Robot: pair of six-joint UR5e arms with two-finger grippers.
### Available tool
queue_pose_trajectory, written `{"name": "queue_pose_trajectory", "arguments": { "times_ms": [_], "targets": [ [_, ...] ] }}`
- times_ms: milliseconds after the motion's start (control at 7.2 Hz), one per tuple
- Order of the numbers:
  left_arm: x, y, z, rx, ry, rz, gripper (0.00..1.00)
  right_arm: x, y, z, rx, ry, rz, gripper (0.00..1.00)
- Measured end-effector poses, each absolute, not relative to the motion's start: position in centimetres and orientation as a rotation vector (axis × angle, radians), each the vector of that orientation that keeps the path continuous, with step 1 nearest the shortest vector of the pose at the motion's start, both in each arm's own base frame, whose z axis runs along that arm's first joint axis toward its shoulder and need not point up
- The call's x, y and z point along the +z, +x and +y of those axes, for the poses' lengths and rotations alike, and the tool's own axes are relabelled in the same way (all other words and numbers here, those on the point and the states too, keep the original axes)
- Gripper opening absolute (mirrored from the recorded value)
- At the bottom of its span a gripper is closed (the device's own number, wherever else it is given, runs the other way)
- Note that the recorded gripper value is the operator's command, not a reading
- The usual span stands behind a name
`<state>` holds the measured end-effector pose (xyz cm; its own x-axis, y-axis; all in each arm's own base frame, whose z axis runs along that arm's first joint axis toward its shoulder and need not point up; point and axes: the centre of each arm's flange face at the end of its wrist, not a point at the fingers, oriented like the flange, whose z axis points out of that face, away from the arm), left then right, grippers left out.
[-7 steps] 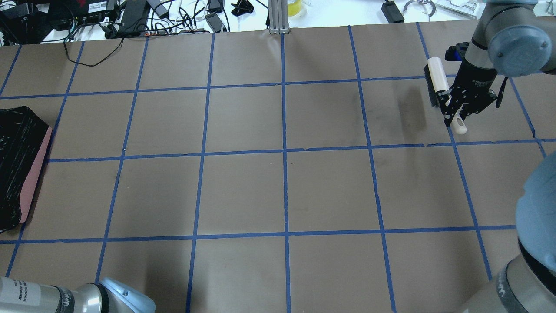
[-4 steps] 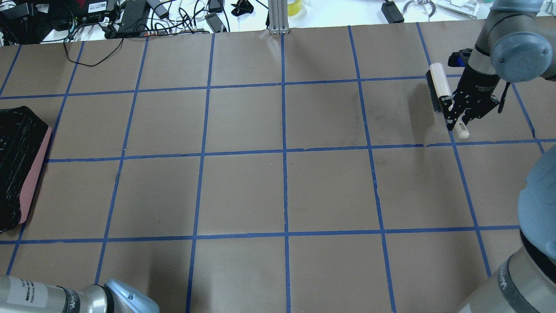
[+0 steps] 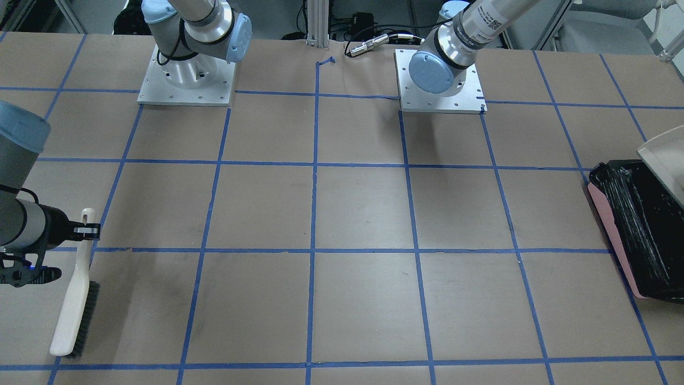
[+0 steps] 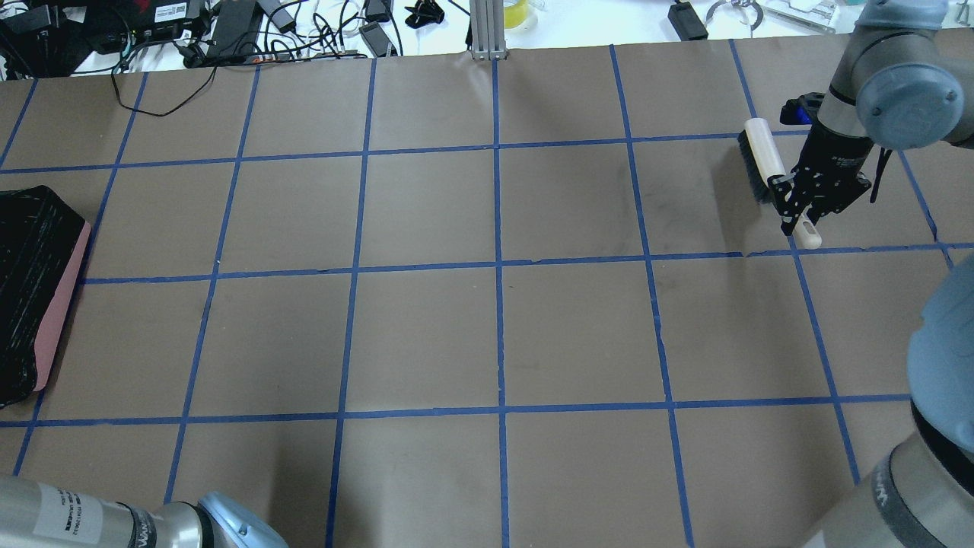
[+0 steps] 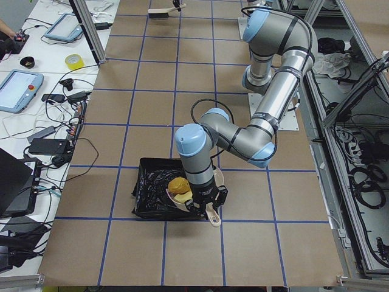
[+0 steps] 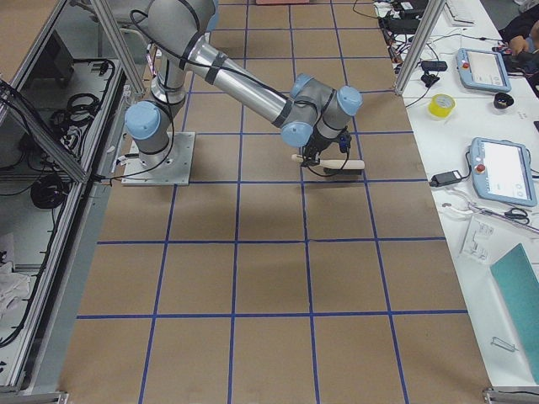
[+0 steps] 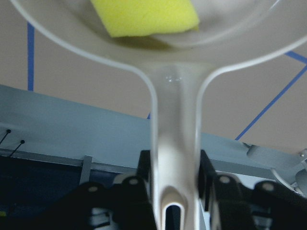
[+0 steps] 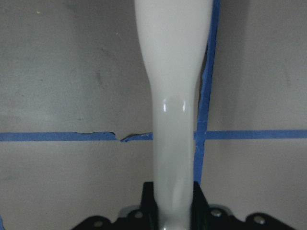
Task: Sweep and dump trash into bin
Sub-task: 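Tip the dustpan over the bin with the left gripper while the right releases the brush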
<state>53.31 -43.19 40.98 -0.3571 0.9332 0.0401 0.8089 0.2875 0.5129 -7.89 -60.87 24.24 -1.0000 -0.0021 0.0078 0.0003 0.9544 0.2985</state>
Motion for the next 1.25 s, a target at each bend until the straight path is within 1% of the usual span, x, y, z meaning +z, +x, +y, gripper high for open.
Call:
{"name": "queue_pose_trajectory", "arguments": {
  "times_ms": [139, 278, 417, 833, 1250],
  "targets": [
    [41.5, 52.0, -44.6, 0.708, 1.625, 2.201, 0.00, 24.1, -7.9, -60.9, -0.476, 0.002, -3.097, 0.02],
    [42.1, 50.7, -46.0, 0.755, 1.649, 2.119, 0.00, 23.7, -8.0, -60.9, -0.484, -0.004, -3.096, 0.41],
    [42.4, 50.0, -46.7, 0.780, 1.678, 2.067, 0.00, 23.4, -8.0, -61.1, -0.481, -0.012, -3.095, 0.99],
    [43.2, 49.4, -47.3, 0.800, 1.724, 1.986, 0.00, 23.6, -8.4, -62.1, -0.365, -0.030, -3.085, 1.00],
    [45.6, 46.3, -49.4, 0.788, 1.680, 1.883, 0.00, 25.2, -8.5, -62.1, -0.331, -0.038, -3.079, 1.00]
  ]
}}
